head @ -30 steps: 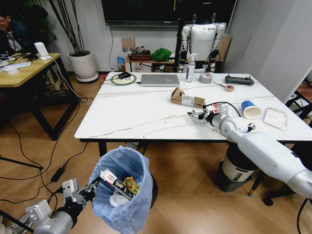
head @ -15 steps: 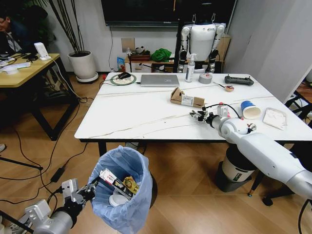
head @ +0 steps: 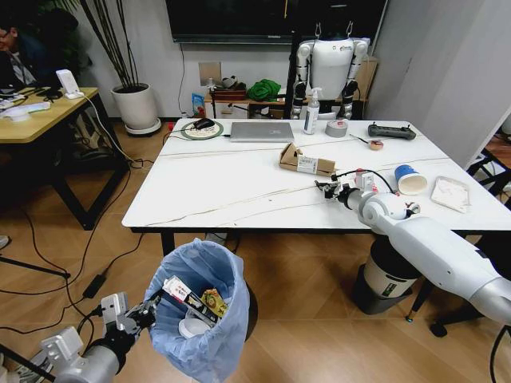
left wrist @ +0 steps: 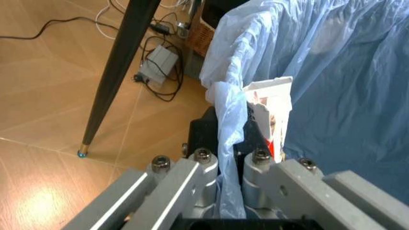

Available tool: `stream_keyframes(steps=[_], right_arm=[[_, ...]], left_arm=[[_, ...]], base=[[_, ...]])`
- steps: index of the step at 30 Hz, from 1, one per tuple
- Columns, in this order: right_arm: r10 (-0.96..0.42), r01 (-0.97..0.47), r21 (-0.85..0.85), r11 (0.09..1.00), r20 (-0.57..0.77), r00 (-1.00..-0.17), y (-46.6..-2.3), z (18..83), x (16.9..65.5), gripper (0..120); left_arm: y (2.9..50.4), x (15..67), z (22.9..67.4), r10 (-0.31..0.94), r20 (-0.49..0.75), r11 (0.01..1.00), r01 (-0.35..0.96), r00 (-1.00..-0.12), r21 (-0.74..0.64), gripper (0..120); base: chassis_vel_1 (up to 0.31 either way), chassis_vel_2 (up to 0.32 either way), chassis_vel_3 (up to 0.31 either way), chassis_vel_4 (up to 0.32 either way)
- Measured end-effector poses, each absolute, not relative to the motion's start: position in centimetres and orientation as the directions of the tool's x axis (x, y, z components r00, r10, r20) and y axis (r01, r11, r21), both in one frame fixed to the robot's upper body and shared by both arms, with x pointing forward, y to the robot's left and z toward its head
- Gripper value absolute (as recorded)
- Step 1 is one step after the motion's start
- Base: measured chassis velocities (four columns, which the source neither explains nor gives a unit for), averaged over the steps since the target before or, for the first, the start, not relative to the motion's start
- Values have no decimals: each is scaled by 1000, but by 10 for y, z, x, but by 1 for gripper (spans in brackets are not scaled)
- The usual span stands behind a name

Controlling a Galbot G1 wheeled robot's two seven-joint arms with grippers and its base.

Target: Pick up the trash bin and place the trash from the table into it.

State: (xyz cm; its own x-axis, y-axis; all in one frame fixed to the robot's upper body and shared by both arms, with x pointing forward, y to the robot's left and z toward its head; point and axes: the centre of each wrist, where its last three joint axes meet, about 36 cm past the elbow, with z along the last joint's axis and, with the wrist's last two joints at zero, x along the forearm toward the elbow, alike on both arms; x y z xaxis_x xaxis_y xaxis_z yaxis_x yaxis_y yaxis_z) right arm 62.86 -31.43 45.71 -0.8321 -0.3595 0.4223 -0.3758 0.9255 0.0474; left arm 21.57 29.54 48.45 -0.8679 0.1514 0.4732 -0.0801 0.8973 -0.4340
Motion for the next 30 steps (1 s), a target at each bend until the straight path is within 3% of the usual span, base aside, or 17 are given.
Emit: stream_keyframes(steps=[3, 10, 12, 16, 21, 27, 30], right_arm=[[-389, -403, 55, 914, 405, -827, -308, 463, 627, 0], [-602, -603, 83, 793, 260, -755, -264, 524, 600, 0], [-728, -727, 93, 680, 199, -656, -234, 548, 571, 0], [-799, -798, 91, 595, 165, -578, -217, 559, 550, 0], [-965, -970, 68, 234, 136, -223, -168, 557, 473, 0], [-984, -996, 39, 86, 157, -79, -151, 542, 458, 0], [-984, -998, 28, 63, 170, -57, -151, 538, 460, 0]], left_arm=[[296, 216, 484, 152, 474, 897, -80, -867, -434, 0], [294, 217, 482, 158, 477, 896, -77, -865, -438, 0], [295, 218, 482, 160, 476, 896, -75, -865, -437, 0], [295, 218, 483, 159, 476, 896, -76, -865, -437, 0], [298, 219, 487, 152, 469, 897, -79, -870, -436, 0], [298, 219, 489, 143, 459, 894, -84, -877, -440, 0], [298, 219, 489, 141, 455, 892, -86, -879, -443, 0]], base=[[0, 0, 0, 0], [0, 0, 0, 0], [0, 0, 0, 0], [0, 0, 0, 0], [0, 0, 0, 0], [0, 0, 0, 0], [0, 0, 0, 0]])
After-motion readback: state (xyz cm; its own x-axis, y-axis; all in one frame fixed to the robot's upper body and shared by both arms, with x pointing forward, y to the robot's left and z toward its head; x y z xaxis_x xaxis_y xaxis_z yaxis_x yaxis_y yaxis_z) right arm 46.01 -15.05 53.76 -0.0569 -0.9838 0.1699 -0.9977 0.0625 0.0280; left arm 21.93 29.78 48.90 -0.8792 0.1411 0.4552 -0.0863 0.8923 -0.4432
